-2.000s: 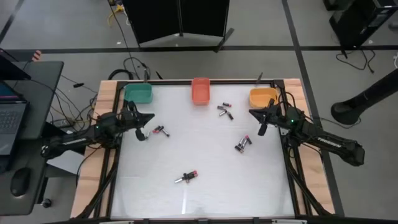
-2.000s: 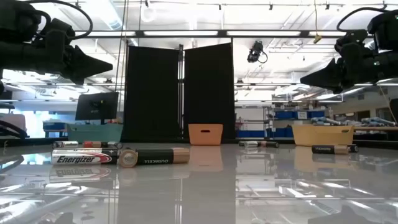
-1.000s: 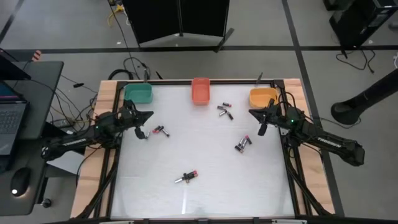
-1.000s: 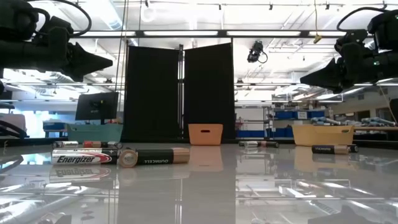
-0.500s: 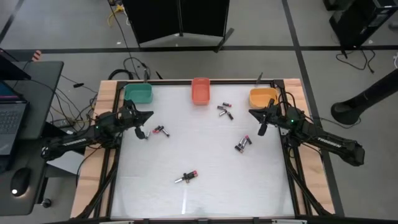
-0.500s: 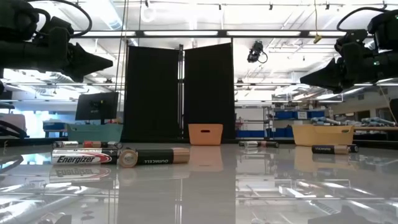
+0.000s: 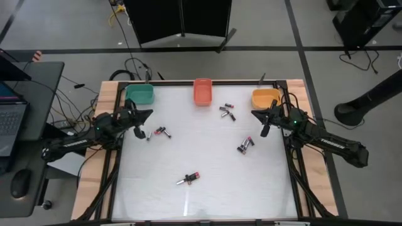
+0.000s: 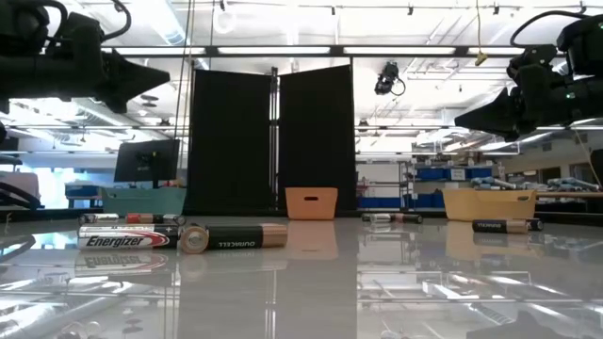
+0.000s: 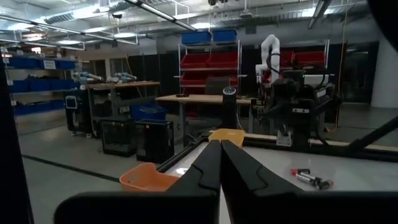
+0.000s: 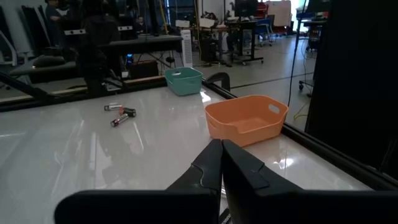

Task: Sort batteries
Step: Put the top left silver battery into the yellow container

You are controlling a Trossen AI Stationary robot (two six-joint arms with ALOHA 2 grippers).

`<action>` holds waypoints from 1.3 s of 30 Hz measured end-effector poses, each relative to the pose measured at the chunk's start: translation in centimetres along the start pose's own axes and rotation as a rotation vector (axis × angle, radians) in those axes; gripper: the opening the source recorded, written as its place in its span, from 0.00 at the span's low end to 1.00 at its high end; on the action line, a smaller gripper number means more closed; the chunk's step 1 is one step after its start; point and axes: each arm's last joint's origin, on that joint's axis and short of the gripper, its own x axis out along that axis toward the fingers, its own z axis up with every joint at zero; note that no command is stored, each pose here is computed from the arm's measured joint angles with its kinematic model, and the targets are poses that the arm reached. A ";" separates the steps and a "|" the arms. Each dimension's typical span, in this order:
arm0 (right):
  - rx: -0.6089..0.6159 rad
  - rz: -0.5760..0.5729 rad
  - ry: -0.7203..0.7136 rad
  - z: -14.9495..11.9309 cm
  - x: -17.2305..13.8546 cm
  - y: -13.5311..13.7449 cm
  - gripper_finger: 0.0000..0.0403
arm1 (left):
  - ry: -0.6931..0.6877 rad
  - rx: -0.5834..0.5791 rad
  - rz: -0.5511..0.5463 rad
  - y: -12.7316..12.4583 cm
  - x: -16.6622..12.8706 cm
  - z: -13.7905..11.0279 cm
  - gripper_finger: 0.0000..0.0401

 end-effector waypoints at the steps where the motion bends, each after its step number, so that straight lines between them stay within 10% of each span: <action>1: 0.000 0.000 0.000 0.0 0.0 0.0 0.06 | -0.001 -0.001 0.000 0.0 0.0 0.0 0.04; 22: 0.000 0.000 -0.001 0.0 0.0 0.0 0.06 | 0.295 -0.050 -0.141 -0.6 2.1 0.8 0.01; 39: 0.000 0.000 -0.001 0.0 0.0 0.0 0.06 | 0.860 0.016 -0.320 -2.0 11.5 3.3 0.01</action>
